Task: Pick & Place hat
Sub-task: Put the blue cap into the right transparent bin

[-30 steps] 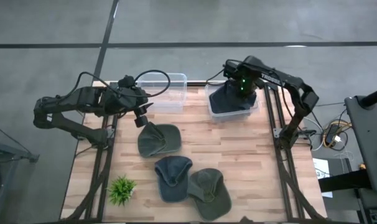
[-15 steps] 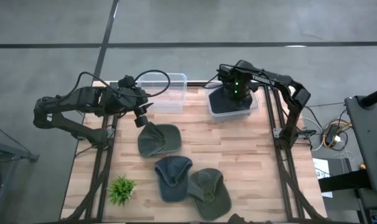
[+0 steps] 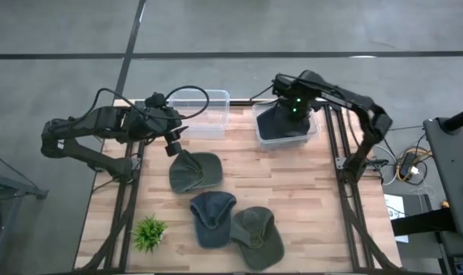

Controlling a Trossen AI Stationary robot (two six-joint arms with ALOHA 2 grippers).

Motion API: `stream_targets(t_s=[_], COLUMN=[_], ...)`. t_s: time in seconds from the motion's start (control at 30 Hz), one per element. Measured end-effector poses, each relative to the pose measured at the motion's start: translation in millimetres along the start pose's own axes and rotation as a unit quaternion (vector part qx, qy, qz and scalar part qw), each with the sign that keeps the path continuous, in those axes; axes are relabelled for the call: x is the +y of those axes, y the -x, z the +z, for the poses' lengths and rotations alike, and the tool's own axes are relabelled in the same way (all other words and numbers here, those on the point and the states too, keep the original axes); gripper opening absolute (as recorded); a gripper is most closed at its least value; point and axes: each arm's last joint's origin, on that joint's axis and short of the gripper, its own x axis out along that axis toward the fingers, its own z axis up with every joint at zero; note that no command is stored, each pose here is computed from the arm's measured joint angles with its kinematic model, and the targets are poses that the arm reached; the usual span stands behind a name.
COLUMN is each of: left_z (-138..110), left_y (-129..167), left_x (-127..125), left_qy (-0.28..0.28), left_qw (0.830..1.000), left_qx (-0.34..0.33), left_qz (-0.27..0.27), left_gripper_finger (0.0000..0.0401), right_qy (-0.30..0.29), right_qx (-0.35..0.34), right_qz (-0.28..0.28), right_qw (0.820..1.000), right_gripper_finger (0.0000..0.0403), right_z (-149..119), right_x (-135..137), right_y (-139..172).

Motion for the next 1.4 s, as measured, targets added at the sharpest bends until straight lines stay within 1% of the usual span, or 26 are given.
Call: stream_targets(t_s=[0.13, 0.3, 0.43, 0.57, 0.7, 0.77, 0.9, 0.97, 1.07, 1.13, 1.2, 1.3, 1.4], left_z=[0.0, -0.1, -0.1, -0.1, 0.0, 0.5, 3.6, 6.4, 8.0, 7.8, 7.3, 2.2, -5.5], left_y=[-0.2, -0.2, -0.2, -0.1, 0.6, 0.3, -2.0, -5.2, -11.2, -14.9, -17.7, -19.7, -18.6], left_x=[-0.8, -1.5, -1.5, -1.8, -4.2, -8.1, -22.2, -32.9, -50.7, -62.7, -73.7, -88.0, -102.4], left_qy=[0.002, 0.004, 0.017, 0.050, 0.103, 0.126, 0.150, 0.156, 0.175, 0.205, 0.248, 0.316, 0.372], left_qw=[1.000, 1.000, 1.000, 0.998, 0.993, 0.990, 0.985, 0.983, 0.977, 0.967, 0.950, 0.911, 0.871], left_qx=[0.000, 0.001, 0.001, 0.002, 0.005, 0.009, 0.014, 0.017, 0.037, 0.064, 0.105, 0.186, 0.263], left_qz=[-0.012, -0.024, -0.024, -0.028, -0.053, -0.064, -0.085, -0.097, -0.114, -0.135, -0.160, -0.187, -0.184], left_gripper_finger=[0.0151, 0.0151, 0.0151, 0.0151, 0.0151, 0.0151, 0.0151, 0.0151, 0.0151, 0.0151, 0.0151, 0.0151, 0.0151], right_qy=[0.006, 0.019, 0.032, 0.055, 0.094, 0.120, 0.169, 0.184, 0.193, 0.195, 0.195, 0.197, 0.199], right_qx=[-0.073, -0.144, -0.180, -0.223, -0.266, -0.281, -0.316, -0.324, -0.323, -0.323, -0.324, -0.328, -0.338], right_qz=[0.028, 0.077, 0.113, 0.133, 0.156, 0.166, 0.170, 0.164, 0.161, 0.160, 0.162, 0.168, 0.182], right_qw=[0.997, 0.986, 0.977, 0.964, 0.947, 0.938, 0.918, 0.913, 0.913, 0.912, 0.911, 0.909, 0.902], right_gripper_finger=[0.0034, 0.0034, 0.0034, 0.0034, 0.0034, 0.0034, 0.0034, 0.0034, 0.0034, 0.0034, 0.0034, 0.0034, 0.0034], right_z=[-34.3, -94.1, -141.1, -175.3, -198.9, -206.1, -216.3, -219.1, -220.0, -220.6, -221.6, -223.0, -224.4], right_x=[5.0, 19.1, 33.8, 52.6, 73.8, 88.1, 110.5, 116.1, 118.3, 115.7, 110.6, 103.3, 96.3], right_y=[38.8, 74.6, 90.1, 96.0, 97.2, 94.0, 83.0, 74.8, 62.1, 55.7, 52.0, 46.3, 42.7])
